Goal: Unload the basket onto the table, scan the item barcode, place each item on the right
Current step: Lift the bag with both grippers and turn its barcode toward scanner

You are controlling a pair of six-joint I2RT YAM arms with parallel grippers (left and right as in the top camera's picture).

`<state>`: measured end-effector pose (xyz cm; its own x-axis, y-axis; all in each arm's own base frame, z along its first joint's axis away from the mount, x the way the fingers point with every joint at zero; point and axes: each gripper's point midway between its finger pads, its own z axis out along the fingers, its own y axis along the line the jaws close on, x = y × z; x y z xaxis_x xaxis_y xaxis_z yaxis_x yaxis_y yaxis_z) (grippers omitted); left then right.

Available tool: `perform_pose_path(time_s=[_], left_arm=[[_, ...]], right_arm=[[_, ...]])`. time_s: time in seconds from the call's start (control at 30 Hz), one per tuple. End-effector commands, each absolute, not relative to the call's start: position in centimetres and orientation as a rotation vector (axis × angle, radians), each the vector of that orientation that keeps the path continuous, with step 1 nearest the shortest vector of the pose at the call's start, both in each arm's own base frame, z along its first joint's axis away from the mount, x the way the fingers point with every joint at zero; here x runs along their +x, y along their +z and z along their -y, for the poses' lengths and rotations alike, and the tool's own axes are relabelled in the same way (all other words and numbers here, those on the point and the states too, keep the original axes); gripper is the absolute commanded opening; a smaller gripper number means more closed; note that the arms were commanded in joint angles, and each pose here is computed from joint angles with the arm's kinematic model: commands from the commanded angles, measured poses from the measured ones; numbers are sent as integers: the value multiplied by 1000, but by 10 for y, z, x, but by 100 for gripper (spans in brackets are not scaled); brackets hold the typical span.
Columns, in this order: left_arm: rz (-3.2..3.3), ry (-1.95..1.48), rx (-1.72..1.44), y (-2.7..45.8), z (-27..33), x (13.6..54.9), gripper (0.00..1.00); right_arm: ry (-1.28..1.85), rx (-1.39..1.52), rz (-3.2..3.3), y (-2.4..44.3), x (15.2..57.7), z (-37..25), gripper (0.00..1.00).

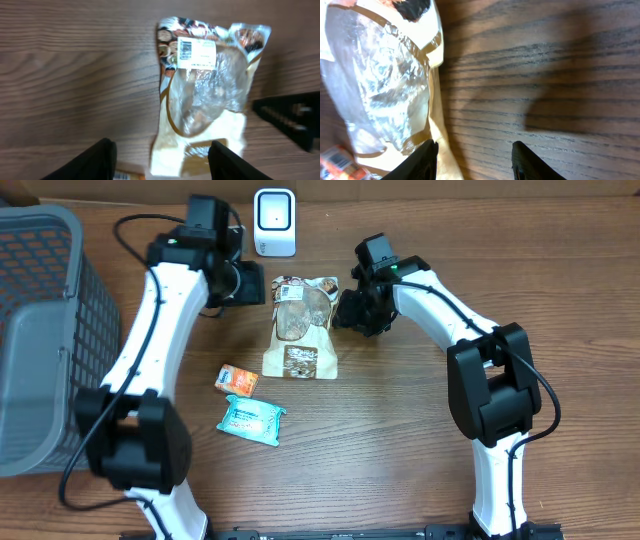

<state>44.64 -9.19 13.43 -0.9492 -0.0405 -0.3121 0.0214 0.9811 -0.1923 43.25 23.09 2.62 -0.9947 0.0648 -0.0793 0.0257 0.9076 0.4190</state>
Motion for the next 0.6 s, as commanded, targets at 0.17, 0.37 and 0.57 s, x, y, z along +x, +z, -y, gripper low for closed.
perform_pose_path(time_s=[0.17, 0.37, 0.57], left_arm=[[-2988, -243, -25, 54, 93, 443, 43], [-3017, -515, -12, 33, 124, 441, 19], [-2960, -675, 16, 34, 143, 450, 17]], right_arm=[[767, 14, -2990, 29, 425, -240, 46], [805, 9, -2993, 31, 423, -244, 45], [847, -1, -2982, 34, 423, -248, 45]])
